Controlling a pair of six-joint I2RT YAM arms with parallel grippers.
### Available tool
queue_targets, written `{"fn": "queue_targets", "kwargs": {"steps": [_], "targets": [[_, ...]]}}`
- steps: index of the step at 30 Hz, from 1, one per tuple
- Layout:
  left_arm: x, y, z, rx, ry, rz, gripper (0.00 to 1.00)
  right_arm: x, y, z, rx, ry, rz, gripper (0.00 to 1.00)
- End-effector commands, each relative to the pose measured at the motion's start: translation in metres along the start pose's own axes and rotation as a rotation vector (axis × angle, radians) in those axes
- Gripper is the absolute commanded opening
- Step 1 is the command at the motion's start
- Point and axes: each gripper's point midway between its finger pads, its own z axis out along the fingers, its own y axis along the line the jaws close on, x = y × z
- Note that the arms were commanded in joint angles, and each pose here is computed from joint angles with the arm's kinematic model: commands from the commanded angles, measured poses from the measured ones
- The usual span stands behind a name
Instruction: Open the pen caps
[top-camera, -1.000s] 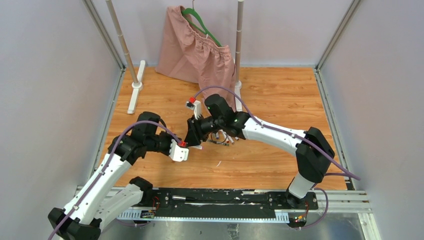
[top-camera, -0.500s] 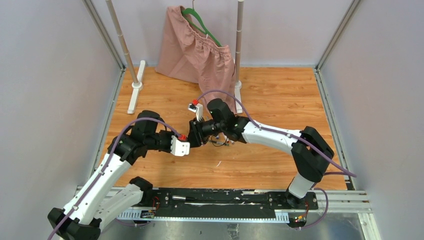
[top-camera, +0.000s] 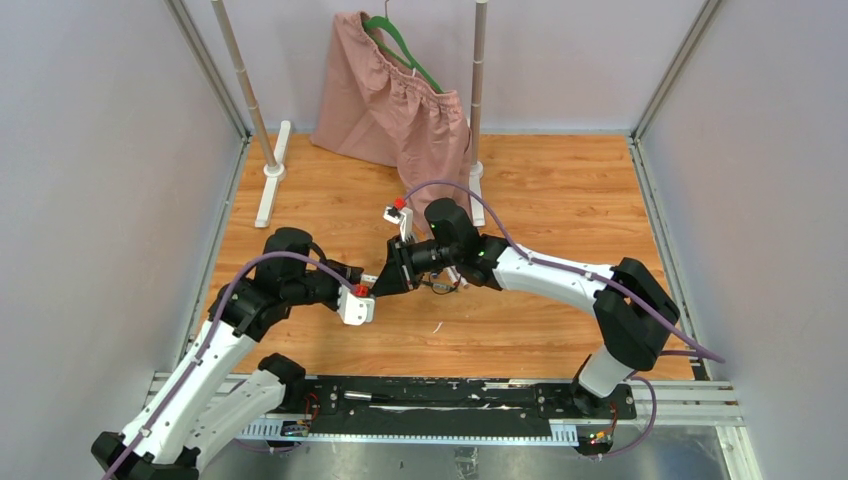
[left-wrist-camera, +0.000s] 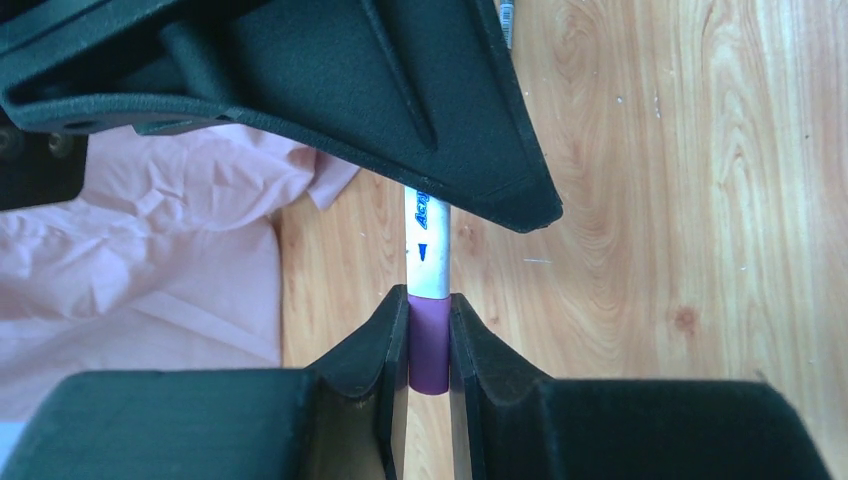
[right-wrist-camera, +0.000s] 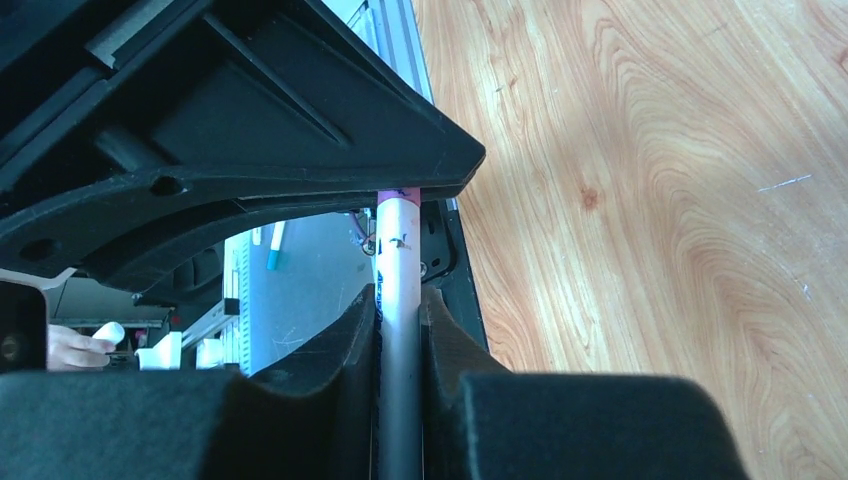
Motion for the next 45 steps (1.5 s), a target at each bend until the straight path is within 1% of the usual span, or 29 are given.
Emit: {"fn": "queue_targets", "kwargs": {"steps": [1,7,16,21,23,25,27,29,32,35,39,45], "targets": [[0.014,-0.003,0.002,0.014,0.061,0.123,0.0,-0.004,-0.001,-0.008,0.021,-0.002,0.023,0.0],[0.045,0.004,0.006,0.03,0.216,0.053,0.0,0.015,-0.009,-0.028,0.097,0.002,0.034,0.0],[0.073,0.004,0.007,0.005,0.347,0.032,0.0,0.048,-0.03,-0.069,0.262,0.03,0.041,0.0],[0.087,0.008,0.005,-0.003,0.425,-0.001,0.0,0.06,-0.035,-0.081,0.291,0.034,0.048,0.0],[0.087,0.012,0.004,-0.016,0.431,-0.03,0.0,0.061,-0.038,-0.087,0.327,0.022,0.034,0.0],[0.082,0.01,0.007,-0.02,0.404,-0.072,0.0,0.057,-0.049,-0.099,0.419,-0.009,0.001,0.0],[0.077,0.005,0.012,-0.012,0.366,-0.14,0.0,0.051,-0.072,-0.12,0.597,-0.058,-0.027,0.0],[0.076,-0.003,0.019,0.015,0.355,-0.229,0.0,0.046,-0.099,-0.151,0.789,-0.138,-0.032,0.0],[0.087,-0.016,0.028,0.064,0.409,-0.342,0.0,0.044,-0.135,-0.202,1.022,-0.28,0.046,0.0],[0.098,-0.033,0.035,0.134,0.458,-0.393,0.0,0.052,-0.163,-0.242,1.213,-0.354,0.092,0.0],[0.113,-0.05,0.048,0.194,0.502,-0.431,0.0,0.065,-0.191,-0.271,1.355,-0.366,0.164,0.0],[0.138,-0.062,0.068,0.216,0.529,-0.591,0.0,0.074,-0.221,-0.281,1.488,-0.307,0.171,0.0]]}}
